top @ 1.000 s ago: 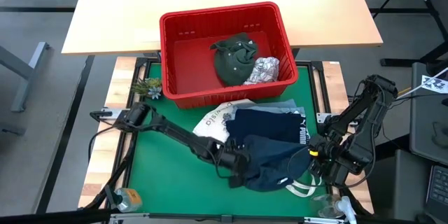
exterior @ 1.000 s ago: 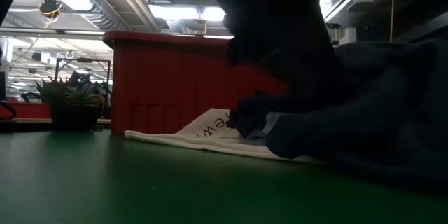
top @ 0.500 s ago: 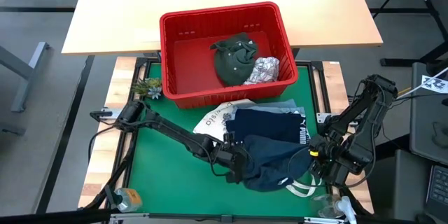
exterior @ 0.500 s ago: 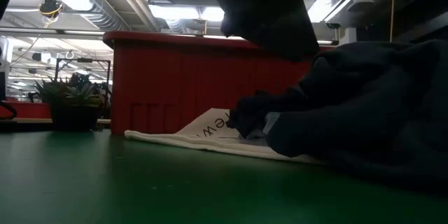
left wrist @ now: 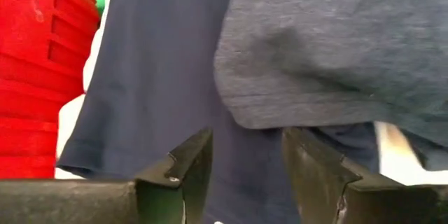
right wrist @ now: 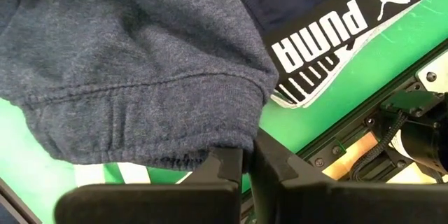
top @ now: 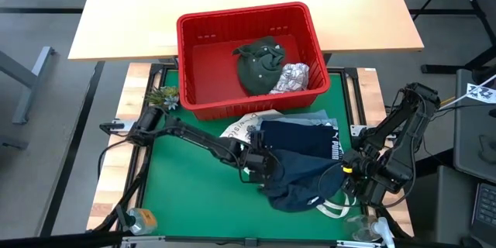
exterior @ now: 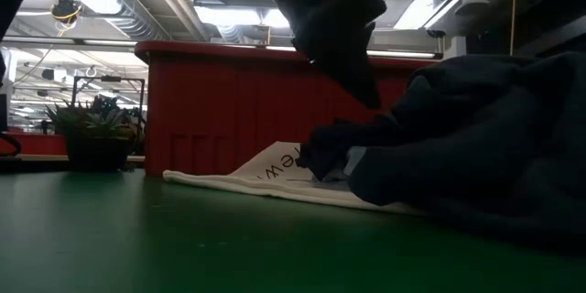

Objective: Fold laundry
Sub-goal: Fold the gray shorts

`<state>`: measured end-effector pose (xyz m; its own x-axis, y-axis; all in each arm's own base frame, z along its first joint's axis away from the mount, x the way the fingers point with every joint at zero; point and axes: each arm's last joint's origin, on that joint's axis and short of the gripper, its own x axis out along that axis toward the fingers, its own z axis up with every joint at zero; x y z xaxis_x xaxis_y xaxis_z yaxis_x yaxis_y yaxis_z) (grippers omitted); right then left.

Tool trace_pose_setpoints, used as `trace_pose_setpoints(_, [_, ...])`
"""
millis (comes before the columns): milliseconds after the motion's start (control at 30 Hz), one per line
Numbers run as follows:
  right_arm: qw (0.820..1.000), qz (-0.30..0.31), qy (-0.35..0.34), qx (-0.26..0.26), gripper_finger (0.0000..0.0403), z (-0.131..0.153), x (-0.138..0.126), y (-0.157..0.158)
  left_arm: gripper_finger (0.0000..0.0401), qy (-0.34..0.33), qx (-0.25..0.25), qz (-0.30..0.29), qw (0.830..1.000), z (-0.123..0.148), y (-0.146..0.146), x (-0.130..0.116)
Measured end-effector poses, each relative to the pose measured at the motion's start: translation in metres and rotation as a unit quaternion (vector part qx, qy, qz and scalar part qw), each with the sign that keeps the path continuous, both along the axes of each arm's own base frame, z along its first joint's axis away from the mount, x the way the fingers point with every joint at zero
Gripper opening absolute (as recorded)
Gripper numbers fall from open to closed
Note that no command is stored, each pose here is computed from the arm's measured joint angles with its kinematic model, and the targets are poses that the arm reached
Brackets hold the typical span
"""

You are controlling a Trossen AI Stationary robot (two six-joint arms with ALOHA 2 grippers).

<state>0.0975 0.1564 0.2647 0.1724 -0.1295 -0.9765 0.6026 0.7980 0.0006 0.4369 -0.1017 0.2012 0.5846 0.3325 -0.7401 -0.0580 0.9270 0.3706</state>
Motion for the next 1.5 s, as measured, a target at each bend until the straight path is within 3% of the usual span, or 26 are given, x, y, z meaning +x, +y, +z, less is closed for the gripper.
trace_pose_setpoints(533, [1.000, 0.000, -0.003, -0.002, 0.0012, 0.000, 0.000, 0.000, 0.0165, 0.022, 0.008, -0.001, 1.000, -0.012, 0.010, 0.004])
trace_pose_setpoints(967, [1.000, 0.000, -0.005, -0.003, 0.0012, 0.000, 0.000, 0.000, 0.0165, -0.016, -0.024, -0.001, 1.000, -0.009, 0.006, 0.010])
trace_pose_setpoints(1300, [1.000, 0.000, -0.005, -0.003, 0.0012, 0.000, 0.000, 0.000, 0.0163, -0.032, -0.016, -0.023, 0.999, -0.006, -0.001, 0.012])
trace_pose_setpoints(1500, [1.000, 0.000, -0.005, -0.003, 0.0012, 0.000, 0.000, 0.000, 0.0140, -0.045, -0.008, -0.038, 0.998, -0.003, 0.000, 0.015])
